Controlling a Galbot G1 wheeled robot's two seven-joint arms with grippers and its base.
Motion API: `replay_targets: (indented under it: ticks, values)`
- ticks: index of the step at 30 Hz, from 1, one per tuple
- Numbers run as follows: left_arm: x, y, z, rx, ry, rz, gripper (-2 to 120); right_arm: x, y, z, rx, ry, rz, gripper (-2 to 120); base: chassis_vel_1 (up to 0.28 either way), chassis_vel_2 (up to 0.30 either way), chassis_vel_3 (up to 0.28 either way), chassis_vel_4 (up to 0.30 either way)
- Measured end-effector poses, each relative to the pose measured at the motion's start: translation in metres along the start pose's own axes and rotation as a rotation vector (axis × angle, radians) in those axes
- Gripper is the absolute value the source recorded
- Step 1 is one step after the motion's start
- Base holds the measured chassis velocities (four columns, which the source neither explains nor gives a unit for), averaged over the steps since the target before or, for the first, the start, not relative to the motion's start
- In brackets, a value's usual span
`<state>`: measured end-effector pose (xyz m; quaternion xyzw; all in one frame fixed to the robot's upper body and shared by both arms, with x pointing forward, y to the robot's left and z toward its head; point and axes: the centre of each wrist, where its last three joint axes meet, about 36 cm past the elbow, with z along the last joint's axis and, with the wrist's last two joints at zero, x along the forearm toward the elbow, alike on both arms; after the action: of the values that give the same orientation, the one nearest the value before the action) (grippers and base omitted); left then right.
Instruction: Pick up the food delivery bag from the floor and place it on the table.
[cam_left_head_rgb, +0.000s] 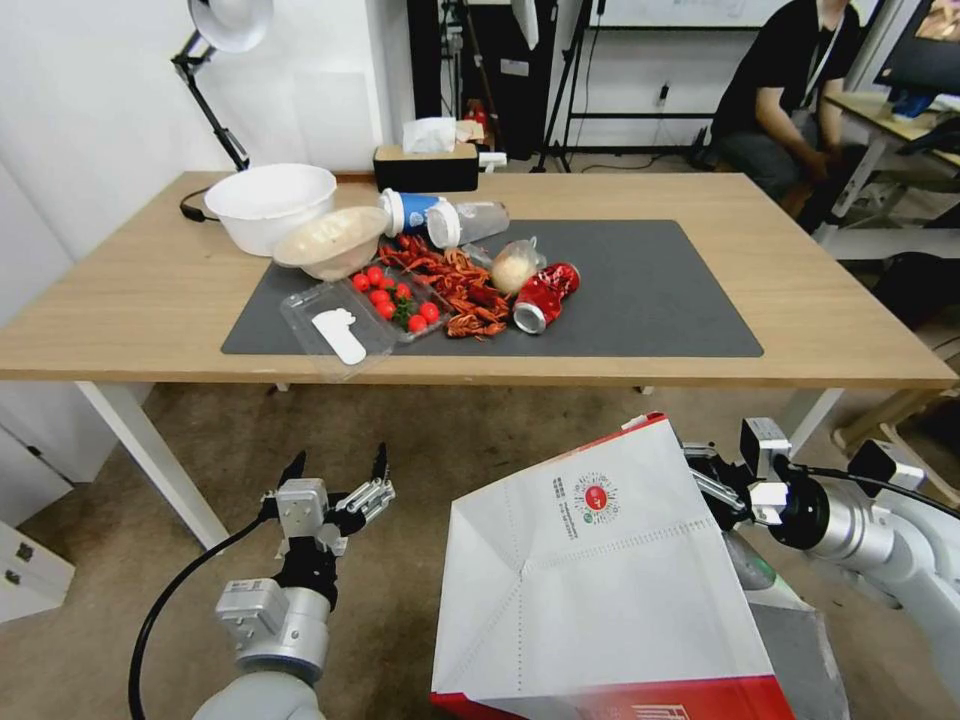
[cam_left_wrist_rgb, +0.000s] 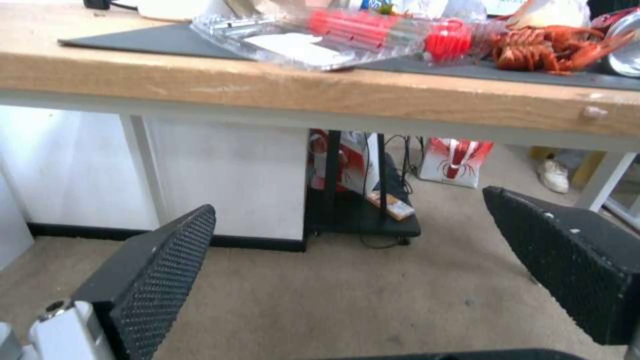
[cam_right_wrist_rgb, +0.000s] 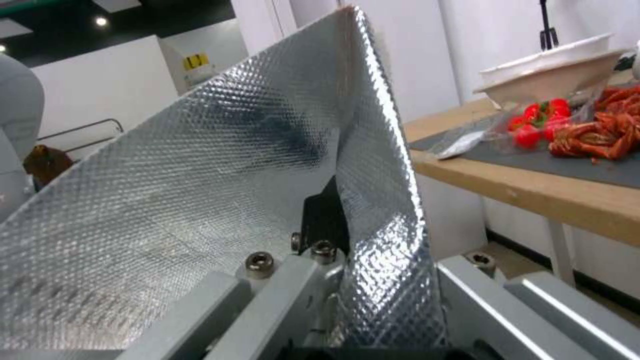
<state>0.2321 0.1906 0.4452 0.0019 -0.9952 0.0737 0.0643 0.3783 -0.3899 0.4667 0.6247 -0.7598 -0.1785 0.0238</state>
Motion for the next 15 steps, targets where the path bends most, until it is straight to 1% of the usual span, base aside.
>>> replay_targets:
  ticks: [15]
  values:
    - [0.0019, -0.0008, -0.0018, -0.002, -0.003, 0.003, 100, -0.0021, 0.002, -0.0012, 0.002, 0.001, -0.002, 0, 0.0, 0.0, 0.0, 0.0]
